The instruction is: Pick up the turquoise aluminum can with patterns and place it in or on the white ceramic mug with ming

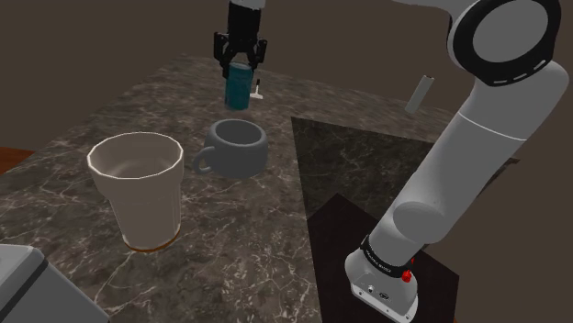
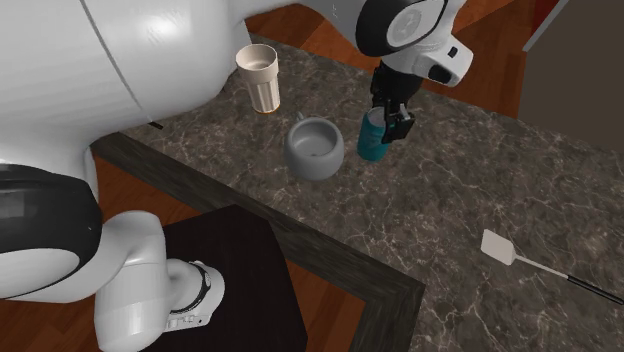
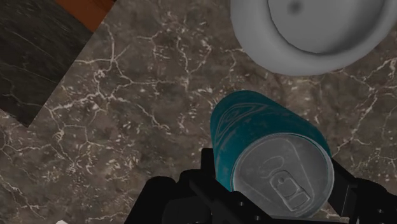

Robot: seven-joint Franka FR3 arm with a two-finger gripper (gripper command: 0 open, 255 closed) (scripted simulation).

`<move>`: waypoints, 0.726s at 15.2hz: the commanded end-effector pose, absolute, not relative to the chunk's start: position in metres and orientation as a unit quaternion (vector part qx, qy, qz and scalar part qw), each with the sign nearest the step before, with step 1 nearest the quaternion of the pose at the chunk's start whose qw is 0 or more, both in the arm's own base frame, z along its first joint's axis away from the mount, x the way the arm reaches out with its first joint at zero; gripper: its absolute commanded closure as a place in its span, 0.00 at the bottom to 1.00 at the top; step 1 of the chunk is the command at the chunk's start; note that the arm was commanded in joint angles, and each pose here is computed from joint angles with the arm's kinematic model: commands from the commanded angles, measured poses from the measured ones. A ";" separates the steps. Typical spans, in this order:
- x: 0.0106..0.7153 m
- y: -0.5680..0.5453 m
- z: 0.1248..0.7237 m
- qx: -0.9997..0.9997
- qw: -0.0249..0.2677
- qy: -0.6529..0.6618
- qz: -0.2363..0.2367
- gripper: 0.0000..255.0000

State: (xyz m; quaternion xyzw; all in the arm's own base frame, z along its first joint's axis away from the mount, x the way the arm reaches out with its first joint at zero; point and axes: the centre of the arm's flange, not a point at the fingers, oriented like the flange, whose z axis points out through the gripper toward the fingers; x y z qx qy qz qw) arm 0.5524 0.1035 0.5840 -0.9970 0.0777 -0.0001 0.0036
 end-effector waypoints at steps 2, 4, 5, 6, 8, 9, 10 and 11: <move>0.552 0.104 0.600 -0.997 0.004 0.078 0.000 1.00; 0.552 0.104 0.611 -0.997 0.004 0.078 0.000 1.00; 0.552 0.104 0.616 -0.997 0.004 0.078 0.000 1.00; 0.552 0.104 0.621 -0.997 0.004 0.078 0.000 1.00; 0.552 0.104 0.632 -0.997 0.004 0.078 0.000 1.00; 0.552 0.104 0.637 -0.997 0.004 0.078 0.000 1.00; 0.552 0.104 0.642 -0.997 0.004 0.078 0.000 1.00; 0.552 0.104 0.648 -0.997 0.004 0.078 0.000 1.00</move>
